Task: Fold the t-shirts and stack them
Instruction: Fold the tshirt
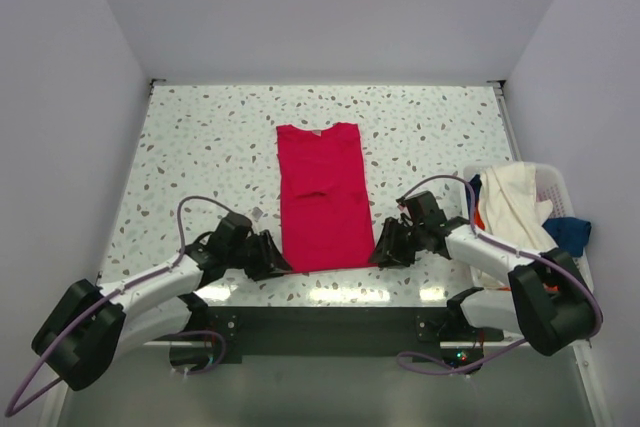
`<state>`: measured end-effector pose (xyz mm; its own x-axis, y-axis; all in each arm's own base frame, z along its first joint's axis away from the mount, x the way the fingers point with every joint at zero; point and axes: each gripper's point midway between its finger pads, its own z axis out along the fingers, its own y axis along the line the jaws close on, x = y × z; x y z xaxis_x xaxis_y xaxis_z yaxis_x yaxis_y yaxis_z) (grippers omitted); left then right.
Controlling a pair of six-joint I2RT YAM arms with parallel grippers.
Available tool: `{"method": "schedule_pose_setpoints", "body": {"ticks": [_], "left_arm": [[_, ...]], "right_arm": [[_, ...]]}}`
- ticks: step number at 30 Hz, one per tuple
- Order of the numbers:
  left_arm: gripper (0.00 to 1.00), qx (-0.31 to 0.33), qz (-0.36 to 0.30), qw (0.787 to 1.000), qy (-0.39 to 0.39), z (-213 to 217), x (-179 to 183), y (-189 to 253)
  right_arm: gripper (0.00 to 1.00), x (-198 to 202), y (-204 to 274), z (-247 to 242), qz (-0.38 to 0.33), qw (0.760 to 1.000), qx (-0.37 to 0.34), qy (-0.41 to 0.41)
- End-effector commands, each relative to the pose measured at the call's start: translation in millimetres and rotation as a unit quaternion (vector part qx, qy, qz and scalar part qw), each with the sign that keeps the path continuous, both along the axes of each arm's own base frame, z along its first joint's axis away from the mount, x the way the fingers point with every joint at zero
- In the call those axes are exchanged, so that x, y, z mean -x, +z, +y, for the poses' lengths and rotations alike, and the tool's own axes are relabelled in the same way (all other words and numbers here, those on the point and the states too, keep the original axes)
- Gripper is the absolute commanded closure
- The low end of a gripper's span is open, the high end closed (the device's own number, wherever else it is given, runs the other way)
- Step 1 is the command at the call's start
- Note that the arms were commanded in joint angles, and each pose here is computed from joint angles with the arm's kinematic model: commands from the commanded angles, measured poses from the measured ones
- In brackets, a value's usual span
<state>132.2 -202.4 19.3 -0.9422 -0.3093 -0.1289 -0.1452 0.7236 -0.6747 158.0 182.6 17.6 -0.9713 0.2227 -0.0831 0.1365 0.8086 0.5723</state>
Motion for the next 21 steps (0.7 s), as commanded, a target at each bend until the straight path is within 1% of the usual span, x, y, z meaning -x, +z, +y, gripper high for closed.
{"method": "schedule_pose_setpoints", "body": {"ticks": [1,6,9,10,12,13,14,16,17,19,20,21], "left_arm": [[0.58,-0.031,0.011,0.999,0.005,8.3,4.1,-14.6],[0.62,-0.033,0.001,0.999,0.007,5.7,-3.5,-12.1],[0.67,-0.032,-0.010,0.999,0.008,2.5,-11.2,-6.8],[0.70,-0.032,-0.014,0.999,0.009,1.6,-13.6,-5.2],[0.74,-0.029,-0.020,0.999,0.007,-1.5,-17.9,-0.4],[0.80,-0.029,-0.021,0.999,0.008,-1.9,-19.1,0.6],[0.83,-0.027,-0.026,0.999,0.008,-3.7,-22.1,4.8],[0.88,-0.028,-0.027,0.999,0.008,-3.8,-23.2,7.4],[0.89,-0.028,-0.029,0.999,0.007,-3.6,-23.5,9.0],[0.93,-0.031,-0.029,0.999,0.008,-2.8,-23.7,11.7],[0.94,-0.030,-0.035,0.999,0.006,-3.0,-24.6,14.8],[0.96,-0.033,-0.034,0.999,0.007,-2.0,-24.2,15.1]], "right_arm": [[0.60,4.0,-18.1,-9.5,0.005,1.000,0.030,-0.007],[0.64,0.6,-18.4,-9.1,0.000,1.000,0.029,-0.012],[0.69,-1.9,-15.1,-7.4,-0.006,1.000,0.025,-0.013],[0.71,-2.3,-14.6,-7.4,-0.008,1.000,0.025,-0.014],[0.74,-3.8,-11.1,-7.1,-0.013,1.000,0.023,-0.015],[0.76,-4.5,-9.2,-7.1,-0.015,1.000,0.023,-0.016],[0.81,-4.9,-7.5,-7.2,-0.016,0.999,0.023,-0.015],[0.85,-5.8,-3.2,-6.9,-0.023,0.999,0.021,-0.014],[0.89,-5.4,-1.8,-6.6,-0.025,0.999,0.020,-0.011],[0.94,-4.7,1.9,-5.9,-0.029,0.999,0.016,-0.010],[0.99,-3.7,3.0,-6.1,-0.029,0.999,0.015,-0.009],[1.00,-2.4,3.7,-6.0,-0.028,0.999,0.013,-0.007]]}}
